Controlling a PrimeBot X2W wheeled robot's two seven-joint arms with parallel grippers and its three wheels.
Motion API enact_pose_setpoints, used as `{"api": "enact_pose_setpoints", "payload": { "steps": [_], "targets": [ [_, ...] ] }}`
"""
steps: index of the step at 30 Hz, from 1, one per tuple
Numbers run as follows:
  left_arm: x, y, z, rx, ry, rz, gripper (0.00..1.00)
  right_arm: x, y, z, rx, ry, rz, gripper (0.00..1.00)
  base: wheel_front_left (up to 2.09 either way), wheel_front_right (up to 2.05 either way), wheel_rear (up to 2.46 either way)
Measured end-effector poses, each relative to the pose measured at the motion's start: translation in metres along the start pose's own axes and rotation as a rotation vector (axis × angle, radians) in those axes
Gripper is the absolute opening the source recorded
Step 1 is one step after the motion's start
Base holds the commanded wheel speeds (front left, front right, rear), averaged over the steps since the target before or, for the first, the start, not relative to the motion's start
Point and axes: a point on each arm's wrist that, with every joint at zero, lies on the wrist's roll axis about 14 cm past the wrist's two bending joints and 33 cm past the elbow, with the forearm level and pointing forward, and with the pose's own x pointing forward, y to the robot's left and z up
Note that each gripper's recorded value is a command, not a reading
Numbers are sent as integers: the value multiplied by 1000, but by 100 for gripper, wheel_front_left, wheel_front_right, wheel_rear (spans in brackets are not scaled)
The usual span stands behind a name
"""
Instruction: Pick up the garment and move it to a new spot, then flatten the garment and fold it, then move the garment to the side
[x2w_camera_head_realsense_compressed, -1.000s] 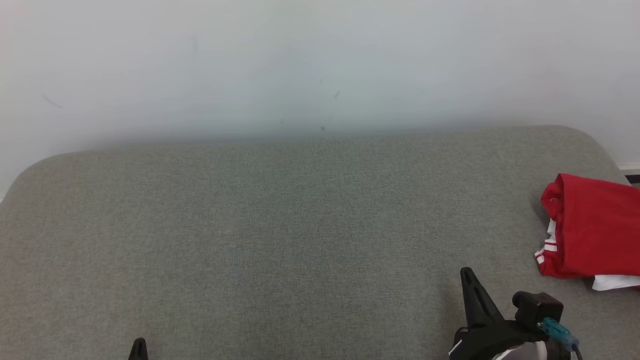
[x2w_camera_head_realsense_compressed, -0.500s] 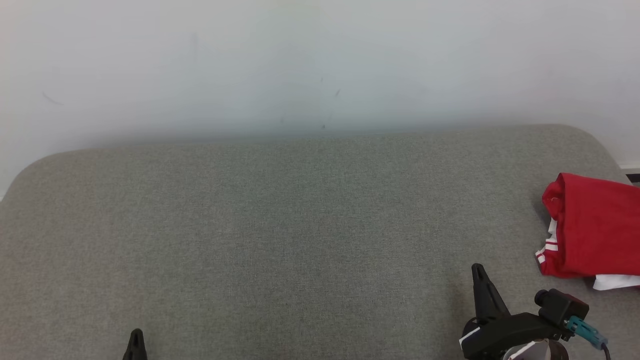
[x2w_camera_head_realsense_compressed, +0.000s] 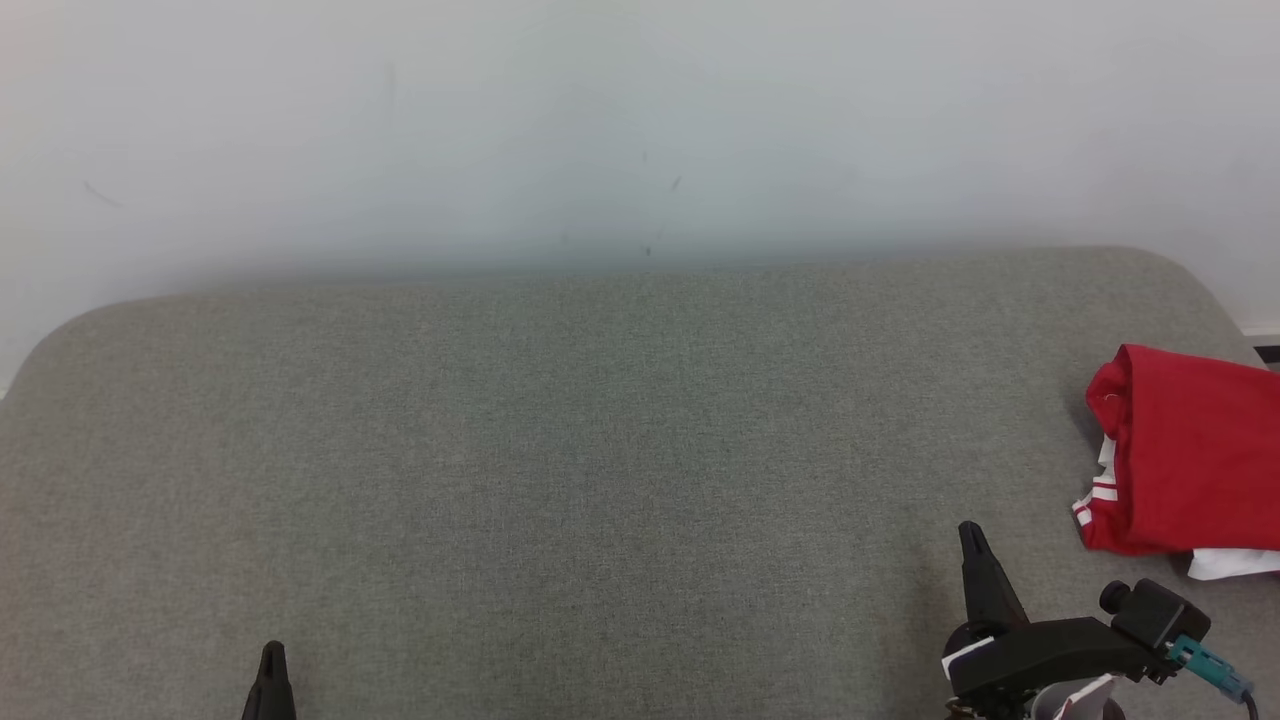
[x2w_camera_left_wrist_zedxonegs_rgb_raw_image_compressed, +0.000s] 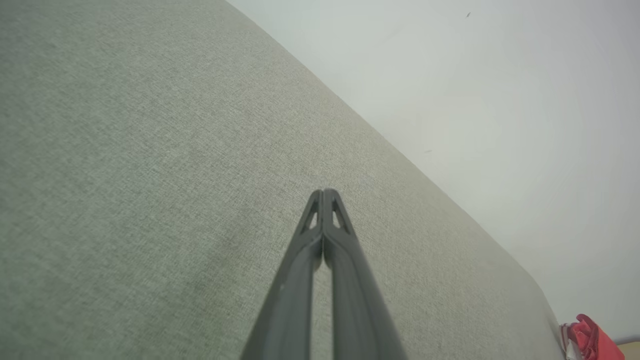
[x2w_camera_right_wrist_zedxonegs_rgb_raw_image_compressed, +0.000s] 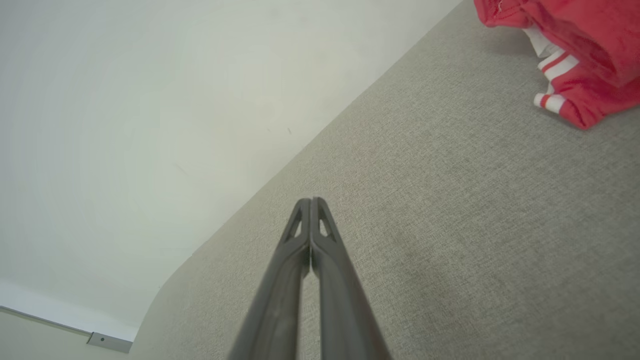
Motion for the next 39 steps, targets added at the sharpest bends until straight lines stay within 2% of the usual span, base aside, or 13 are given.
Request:
{"api": "enact_pose_setpoints", "payload": {
  "steps": [17, 39],
  "targets": [
    [7, -7, 3, -227, 10, -16, 0, 0, -2, 6, 221, -4, -10, 0, 0, 0, 0],
    [15, -19, 9, -464, 20, -53, 0, 2, 0, 14, 458, -14, 4, 0, 0, 0, 0]
  ]
}}
